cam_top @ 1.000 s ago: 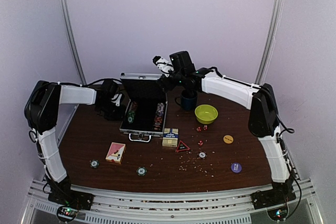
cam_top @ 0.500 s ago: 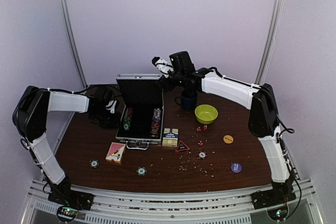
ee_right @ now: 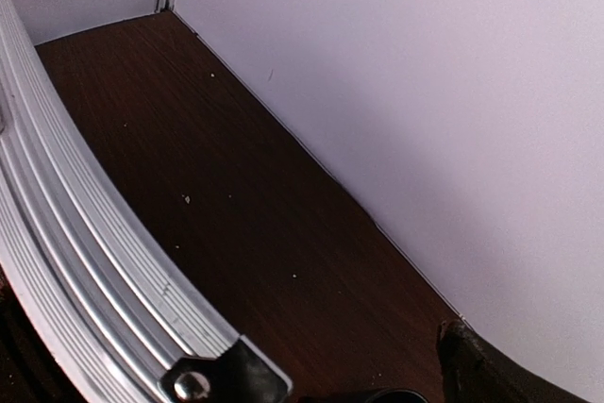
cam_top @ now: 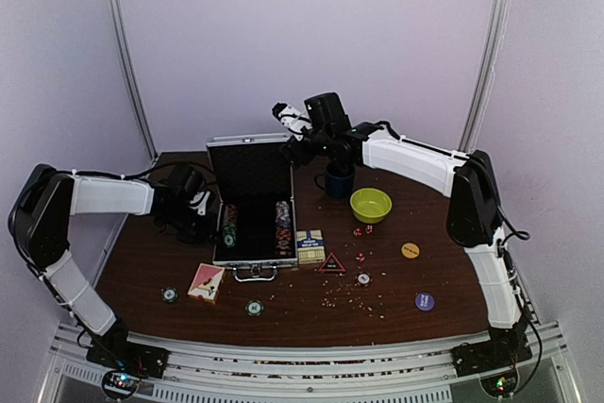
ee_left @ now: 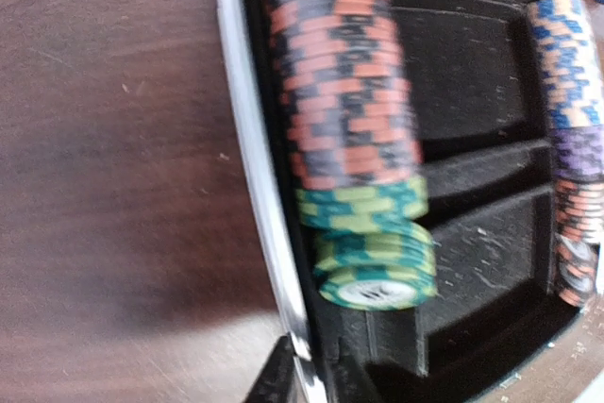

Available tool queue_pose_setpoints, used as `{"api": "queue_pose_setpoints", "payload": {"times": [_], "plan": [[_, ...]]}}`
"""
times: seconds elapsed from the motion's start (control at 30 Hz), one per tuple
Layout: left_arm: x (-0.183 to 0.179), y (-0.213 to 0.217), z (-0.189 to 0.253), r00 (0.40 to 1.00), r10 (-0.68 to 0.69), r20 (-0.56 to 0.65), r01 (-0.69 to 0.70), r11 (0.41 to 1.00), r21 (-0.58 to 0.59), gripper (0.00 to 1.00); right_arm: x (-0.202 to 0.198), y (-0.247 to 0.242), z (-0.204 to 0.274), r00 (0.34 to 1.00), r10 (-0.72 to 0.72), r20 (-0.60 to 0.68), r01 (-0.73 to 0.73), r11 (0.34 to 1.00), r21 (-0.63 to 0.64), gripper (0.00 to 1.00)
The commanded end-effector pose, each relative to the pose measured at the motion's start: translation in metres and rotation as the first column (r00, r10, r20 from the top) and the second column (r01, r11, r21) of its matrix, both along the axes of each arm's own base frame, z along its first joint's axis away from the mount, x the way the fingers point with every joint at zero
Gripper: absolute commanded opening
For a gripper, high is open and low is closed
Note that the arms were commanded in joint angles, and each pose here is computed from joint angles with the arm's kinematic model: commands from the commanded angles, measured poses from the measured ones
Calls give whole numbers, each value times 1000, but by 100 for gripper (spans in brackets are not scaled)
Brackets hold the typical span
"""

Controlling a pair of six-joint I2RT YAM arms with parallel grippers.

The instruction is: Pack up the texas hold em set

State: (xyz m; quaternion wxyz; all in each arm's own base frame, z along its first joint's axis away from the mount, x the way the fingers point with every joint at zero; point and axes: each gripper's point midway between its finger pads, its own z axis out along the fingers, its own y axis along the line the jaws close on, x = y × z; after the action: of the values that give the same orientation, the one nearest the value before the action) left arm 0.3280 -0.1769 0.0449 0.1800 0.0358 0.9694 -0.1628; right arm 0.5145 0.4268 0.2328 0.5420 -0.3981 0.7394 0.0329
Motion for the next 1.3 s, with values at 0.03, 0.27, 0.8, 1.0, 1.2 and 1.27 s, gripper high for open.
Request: {"api": "queue_pose_setpoints", "payload": {"times": [0.03, 0.27, 0.8, 1.0, 1.2, 1.27], "plan": [[3, -16, 40, 995, -52, 89, 57, 997, -54, 23, -11, -8, 28, 1000, 16, 12, -16, 1000, 15, 94], [2, -25, 79, 962, -186, 201, 200, 979, -49, 40, -61, -13, 35, 978, 205, -26, -205, 979, -7, 100], [-14, -98, 114, 717, -588, 376, 596, 796, 108, 61, -162, -125, -19, 871, 281, -403, -299, 954, 21, 100], [-7, -119, 96, 623, -713, 320, 694, 693, 194, 69, -214, -198, -71, 815, 232, -531, -221, 971, 86, 100], [-22, -156, 75, 489, -829, 272, 796, 551, 250, 68, -216, -227, -92, 831, 194, -522, -159, 981, 112, 100], [-29, -163, 68, 450, -857, 250, 814, 509, 280, 68, -211, -232, -96, 837, 182, -517, -142, 983, 115, 99]]}}
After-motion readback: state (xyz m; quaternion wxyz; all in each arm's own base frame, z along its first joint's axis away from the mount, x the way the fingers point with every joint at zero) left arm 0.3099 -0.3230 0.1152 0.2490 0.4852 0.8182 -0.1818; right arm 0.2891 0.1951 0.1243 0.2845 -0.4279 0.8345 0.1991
